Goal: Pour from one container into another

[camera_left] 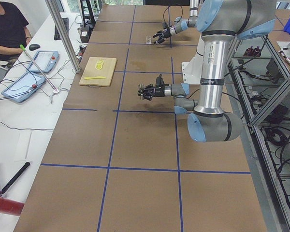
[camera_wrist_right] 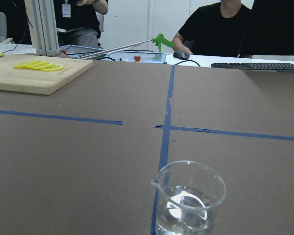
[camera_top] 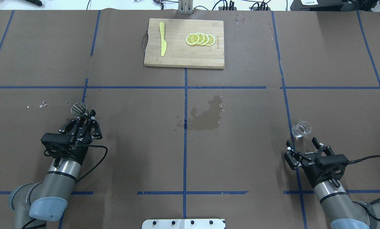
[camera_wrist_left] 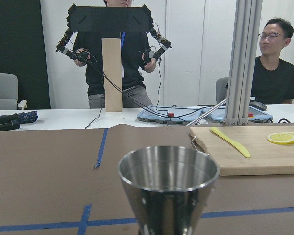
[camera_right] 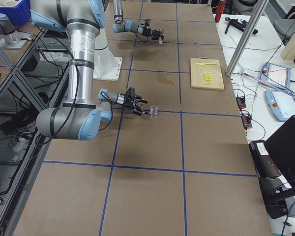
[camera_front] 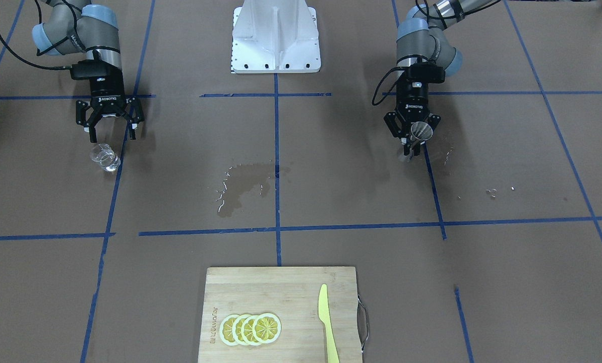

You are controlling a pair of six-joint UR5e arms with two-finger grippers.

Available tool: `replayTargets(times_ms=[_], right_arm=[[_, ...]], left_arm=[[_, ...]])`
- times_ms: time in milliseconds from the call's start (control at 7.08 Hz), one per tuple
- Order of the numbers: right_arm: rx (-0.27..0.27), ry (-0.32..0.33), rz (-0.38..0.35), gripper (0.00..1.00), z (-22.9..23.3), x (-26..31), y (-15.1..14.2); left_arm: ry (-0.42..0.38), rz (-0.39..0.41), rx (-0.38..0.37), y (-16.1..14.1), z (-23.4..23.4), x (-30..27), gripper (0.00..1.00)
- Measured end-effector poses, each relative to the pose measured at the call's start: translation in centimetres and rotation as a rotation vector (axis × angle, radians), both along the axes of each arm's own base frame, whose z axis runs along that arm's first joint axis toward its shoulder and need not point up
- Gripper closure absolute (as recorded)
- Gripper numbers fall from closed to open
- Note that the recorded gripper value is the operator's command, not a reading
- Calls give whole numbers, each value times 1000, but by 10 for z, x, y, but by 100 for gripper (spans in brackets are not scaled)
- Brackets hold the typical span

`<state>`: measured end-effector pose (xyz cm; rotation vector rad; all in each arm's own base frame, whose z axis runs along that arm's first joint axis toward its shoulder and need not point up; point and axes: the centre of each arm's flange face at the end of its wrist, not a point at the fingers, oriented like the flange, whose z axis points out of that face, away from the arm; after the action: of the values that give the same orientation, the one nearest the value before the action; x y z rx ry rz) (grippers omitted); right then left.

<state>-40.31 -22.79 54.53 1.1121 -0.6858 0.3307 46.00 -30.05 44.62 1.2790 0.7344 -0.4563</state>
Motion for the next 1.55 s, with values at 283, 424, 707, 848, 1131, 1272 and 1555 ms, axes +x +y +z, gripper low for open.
replayTargets(times_ms=[283, 424, 707, 848, 1131, 1272, 1555], right_arm=[[-7, -2, 20, 2, 2, 4, -10], [-13, -2, 26, 2, 4, 6, -16], [-25, -4, 32, 2, 6, 2, -24], [-30, -5, 32, 3, 7, -3, -27], [-36, 1, 39, 6, 12, -4, -32], [-38, 2, 41, 6, 13, -3, -35], [-42, 0, 45, 6, 12, -3, -38]], left_arm=[[1, 0, 0, 0, 0, 0, 100], [0, 0, 0, 0, 0, 0, 100], [-2, 0, 0, 0, 1, 0, 100], [-3, 0, 0, 0, 1, 0, 100], [-3, 0, 0, 0, 1, 1, 100], [-2, 0, 0, 0, 0, 1, 100], [-2, -1, 0, 0, 1, 1, 100]])
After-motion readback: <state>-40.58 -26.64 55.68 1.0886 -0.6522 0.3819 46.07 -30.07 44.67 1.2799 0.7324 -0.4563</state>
